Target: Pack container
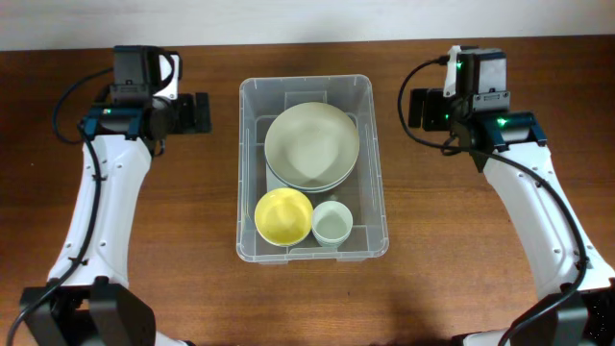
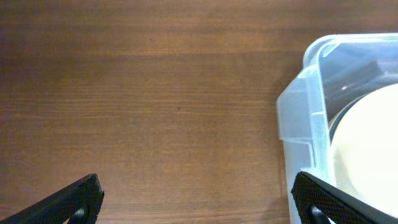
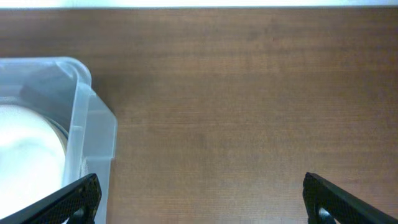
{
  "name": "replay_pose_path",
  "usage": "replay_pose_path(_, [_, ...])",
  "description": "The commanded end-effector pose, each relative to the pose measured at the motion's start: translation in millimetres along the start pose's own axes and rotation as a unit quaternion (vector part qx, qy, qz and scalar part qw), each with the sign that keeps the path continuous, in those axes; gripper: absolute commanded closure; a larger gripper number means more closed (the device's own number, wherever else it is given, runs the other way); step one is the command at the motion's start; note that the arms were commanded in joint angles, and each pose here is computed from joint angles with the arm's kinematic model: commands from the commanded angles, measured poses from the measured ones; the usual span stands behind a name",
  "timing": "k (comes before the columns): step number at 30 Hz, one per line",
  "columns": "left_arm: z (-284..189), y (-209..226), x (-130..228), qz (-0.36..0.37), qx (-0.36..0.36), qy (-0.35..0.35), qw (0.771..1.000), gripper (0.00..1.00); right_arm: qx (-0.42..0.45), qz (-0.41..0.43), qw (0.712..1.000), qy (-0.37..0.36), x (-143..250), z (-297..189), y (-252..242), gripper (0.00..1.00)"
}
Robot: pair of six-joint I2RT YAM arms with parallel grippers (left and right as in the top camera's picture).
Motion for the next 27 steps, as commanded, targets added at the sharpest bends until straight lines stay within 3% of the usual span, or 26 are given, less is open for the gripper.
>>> replay_pose_path(1, [13,-2,22,0.003,0.038,0.03,0.999,0.01,0.012,0.008,1.0,0.005,3,-6,-5,0.01])
replay_pose_path(8, [27,-4,60,-0.004,0.05,0.073,0.996,0.01,0.011,0.018,1.0,0.003,10,-22,-8,0.01])
replay_pose_path(13, [16,-7,80,-0.003,0.049,0.065,0.997,0.01,0.012,0.022,1.0,0.004,28,-29,-11,0.01])
replay_pose_path(27, [-79,-17,151,-0.032,0.032,-0.081,0.996,0.01,0.006,0.046,0.998,-0.047,127,-79,-32,0.01])
Point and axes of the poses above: each gripper's point midway between its finger pads, its own z axis out along the fingers, its own y axis along the line the jaws close on, x = y × z, the point moved 1 cm from there along -z, back along the fingers, and after that the axes turned 4 degrees about z, right-handed, at the moved point
